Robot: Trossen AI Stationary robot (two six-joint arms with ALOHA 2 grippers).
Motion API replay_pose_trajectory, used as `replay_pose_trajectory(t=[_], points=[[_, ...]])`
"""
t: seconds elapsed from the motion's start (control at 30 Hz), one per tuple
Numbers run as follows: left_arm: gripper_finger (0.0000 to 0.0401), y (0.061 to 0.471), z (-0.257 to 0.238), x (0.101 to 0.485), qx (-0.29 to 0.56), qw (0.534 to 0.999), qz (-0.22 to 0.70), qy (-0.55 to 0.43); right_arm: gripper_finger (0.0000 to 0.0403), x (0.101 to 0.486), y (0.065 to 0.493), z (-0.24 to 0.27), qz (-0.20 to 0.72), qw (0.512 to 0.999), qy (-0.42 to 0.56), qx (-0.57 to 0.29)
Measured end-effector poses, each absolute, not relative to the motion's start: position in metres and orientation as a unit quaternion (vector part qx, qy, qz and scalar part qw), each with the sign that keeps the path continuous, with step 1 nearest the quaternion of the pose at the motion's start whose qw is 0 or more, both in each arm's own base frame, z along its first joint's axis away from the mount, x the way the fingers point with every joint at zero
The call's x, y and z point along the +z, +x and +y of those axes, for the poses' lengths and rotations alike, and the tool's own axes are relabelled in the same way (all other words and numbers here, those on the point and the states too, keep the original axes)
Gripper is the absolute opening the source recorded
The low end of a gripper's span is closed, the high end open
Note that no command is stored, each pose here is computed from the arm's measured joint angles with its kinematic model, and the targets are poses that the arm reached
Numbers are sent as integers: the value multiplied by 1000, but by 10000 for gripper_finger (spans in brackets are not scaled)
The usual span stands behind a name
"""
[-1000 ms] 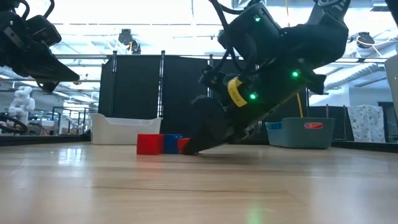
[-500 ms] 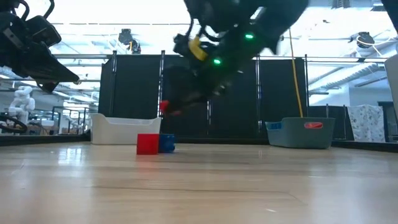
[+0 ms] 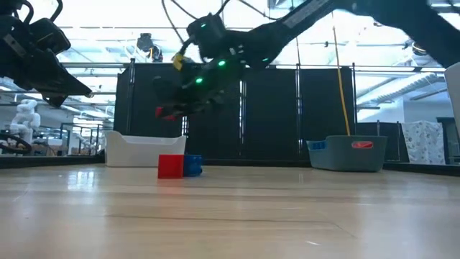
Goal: Sort blocks by size
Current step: Put the small 4 stud red game piece into the white bin, then put the small 4 stud blue game piece into the white bin
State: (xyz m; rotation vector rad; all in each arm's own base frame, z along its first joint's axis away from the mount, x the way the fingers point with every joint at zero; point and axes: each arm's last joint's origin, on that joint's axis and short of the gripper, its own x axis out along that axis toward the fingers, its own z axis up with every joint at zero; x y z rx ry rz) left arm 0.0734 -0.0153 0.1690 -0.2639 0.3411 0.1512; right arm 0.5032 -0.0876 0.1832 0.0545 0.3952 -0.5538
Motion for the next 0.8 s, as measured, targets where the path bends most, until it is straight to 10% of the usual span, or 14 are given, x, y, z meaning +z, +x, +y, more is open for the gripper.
replay_pose_trajectory(t=[0.37,0.63,0.8], points=[[2,73,-15,169,75,974,170,-131,113,174,561,-149,191,935,47,-295],[2,73,-15,169,73,974,171,-132,283,185,564,-153,217,911,29,-349],[2,73,-15,169,73,974,171,-132,309,210,556,-145,233,912,31,-337]])
